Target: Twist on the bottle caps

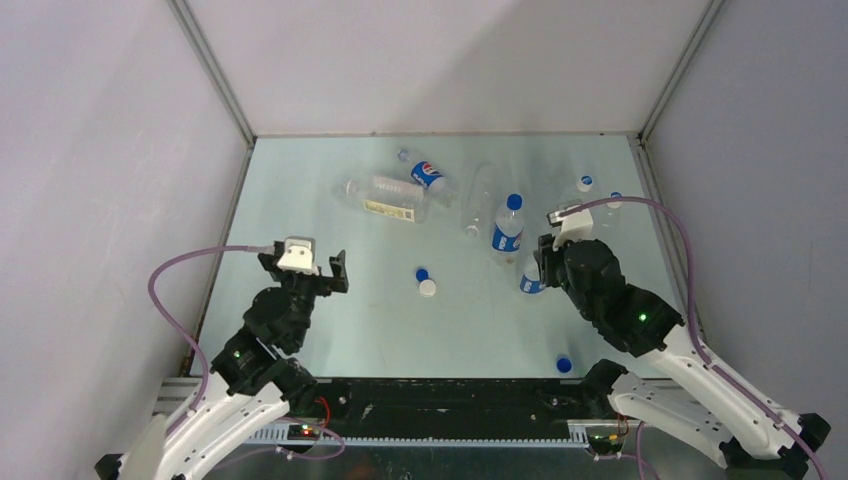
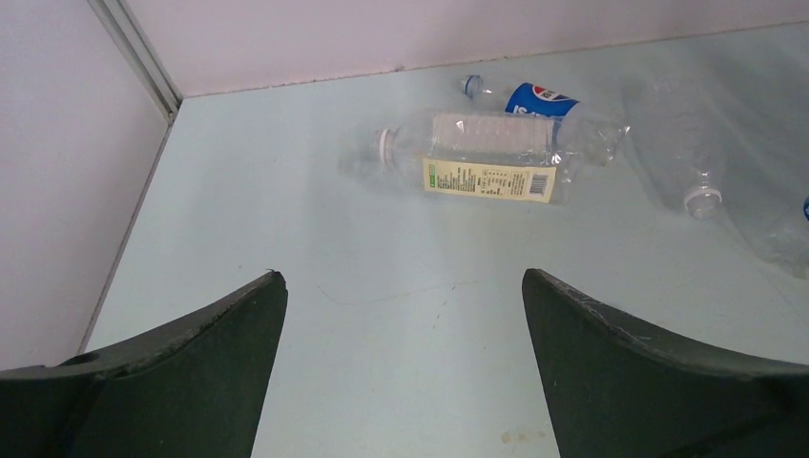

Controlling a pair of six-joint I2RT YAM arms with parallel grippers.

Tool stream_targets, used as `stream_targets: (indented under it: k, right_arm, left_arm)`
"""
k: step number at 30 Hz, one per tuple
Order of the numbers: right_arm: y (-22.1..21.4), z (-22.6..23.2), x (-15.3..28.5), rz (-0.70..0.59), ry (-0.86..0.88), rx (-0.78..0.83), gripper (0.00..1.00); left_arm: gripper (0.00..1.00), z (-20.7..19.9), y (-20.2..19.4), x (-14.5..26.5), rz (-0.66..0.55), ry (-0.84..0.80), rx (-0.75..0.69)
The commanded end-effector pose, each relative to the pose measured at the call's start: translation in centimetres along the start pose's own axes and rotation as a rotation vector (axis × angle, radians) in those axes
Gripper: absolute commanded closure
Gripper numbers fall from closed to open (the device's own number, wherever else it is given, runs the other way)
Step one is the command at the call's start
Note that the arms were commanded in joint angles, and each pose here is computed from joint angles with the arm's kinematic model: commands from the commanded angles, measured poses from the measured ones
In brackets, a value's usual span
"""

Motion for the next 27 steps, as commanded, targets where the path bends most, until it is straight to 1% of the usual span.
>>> stream_targets:
  k: [1,10,20,27]
  right_arm:
    - [1.0,0.4,-0.6,-0.052,0.013,-0.023,0.99]
    - [0.1,0.0,-0.7,-0.01,0.002,-0.034,0.89]
    - [-0.1,-0.1,-0.7,0.006,0.001,-0.04,0.69]
    - [-0.1,-0.1,-0.6,0.006,0.001,-0.049,0.6]
  left_arm:
    - [0.0,0.0,0.8,-0.4,-0.018,0.014,0.024]
    - [0.0,-0.6,0.7,-0.6,-0.023,-0.025,0.023]
    - [0.0,-0.8,0.7,-0.7,-0.025,-0.04,0.014]
    - [0.0,-0.9,0.8,-0.7,-0.029,-0.05,0.011]
Point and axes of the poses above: each gripper's point midway between its finger pads, its own x axis back along the fingers, its own z axis along the line the jaws close on, y = z × x, the point moved 6 cm from there along x, back along the fingers, and after that the axes turned 13 degrees about -x, right-handed, at the moved point
